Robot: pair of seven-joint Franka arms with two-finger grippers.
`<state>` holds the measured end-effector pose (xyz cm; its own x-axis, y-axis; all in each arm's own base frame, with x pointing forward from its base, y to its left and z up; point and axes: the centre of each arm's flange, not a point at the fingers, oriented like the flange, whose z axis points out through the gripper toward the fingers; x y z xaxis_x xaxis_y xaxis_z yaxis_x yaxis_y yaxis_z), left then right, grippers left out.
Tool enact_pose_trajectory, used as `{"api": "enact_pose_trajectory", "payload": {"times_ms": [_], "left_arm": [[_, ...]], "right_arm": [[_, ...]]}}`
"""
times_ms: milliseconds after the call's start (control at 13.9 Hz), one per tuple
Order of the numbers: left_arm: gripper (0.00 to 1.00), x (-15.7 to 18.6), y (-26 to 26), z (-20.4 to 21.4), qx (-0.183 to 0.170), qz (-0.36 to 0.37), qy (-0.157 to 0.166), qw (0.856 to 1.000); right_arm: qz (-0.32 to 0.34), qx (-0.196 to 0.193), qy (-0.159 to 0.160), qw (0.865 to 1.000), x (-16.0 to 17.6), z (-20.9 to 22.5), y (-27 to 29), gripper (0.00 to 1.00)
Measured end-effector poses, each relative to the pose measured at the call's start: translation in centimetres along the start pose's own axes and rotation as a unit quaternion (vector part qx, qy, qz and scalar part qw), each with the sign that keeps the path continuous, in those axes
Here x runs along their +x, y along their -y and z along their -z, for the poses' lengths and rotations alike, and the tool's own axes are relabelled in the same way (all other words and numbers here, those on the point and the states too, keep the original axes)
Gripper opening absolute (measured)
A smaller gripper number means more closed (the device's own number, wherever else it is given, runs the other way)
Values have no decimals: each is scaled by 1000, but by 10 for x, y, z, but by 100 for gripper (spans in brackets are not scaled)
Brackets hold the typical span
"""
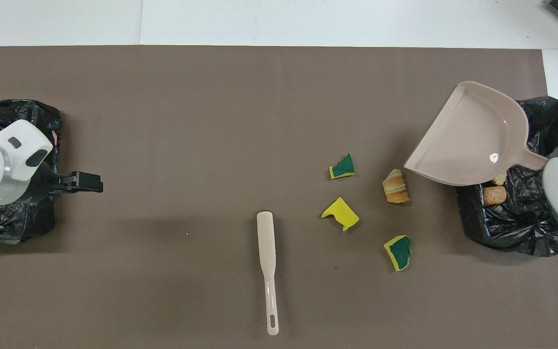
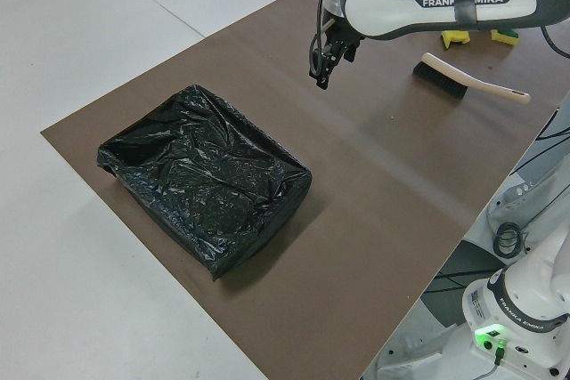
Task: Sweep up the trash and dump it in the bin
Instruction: 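Set the dustpan back on the table center with the right gripper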
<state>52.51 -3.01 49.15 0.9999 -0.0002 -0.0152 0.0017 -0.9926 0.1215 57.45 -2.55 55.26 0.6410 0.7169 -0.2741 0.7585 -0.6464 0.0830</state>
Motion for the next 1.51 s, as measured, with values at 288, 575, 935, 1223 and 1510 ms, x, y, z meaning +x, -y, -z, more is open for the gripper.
{"api": "enact_pose_trajectory", "payload": {"times_ms": [288, 575, 935, 1223, 1510], "left_arm": [[100, -13, -18, 98, 1, -19, 14, 1000], [100, -27, -24, 136, 5, -27, 9, 1000], [100, -31, -15, 134, 40, -42, 28, 998], [100, -39, -12, 139, 41, -52, 34, 997], [100, -41, -10, 141, 41, -52, 33, 997]], "right_arm": [[-160, 48, -39, 985, 47, 18, 51, 32], [-274, 89, -65, 955, 94, 33, 101, 32], [-376, 136, -93, 912, 202, 12, 181, 32], [-416, 155, -105, 890, 281, -22, 223, 32], [-427, 166, -113, 881, 348, -50, 263, 32]]}}
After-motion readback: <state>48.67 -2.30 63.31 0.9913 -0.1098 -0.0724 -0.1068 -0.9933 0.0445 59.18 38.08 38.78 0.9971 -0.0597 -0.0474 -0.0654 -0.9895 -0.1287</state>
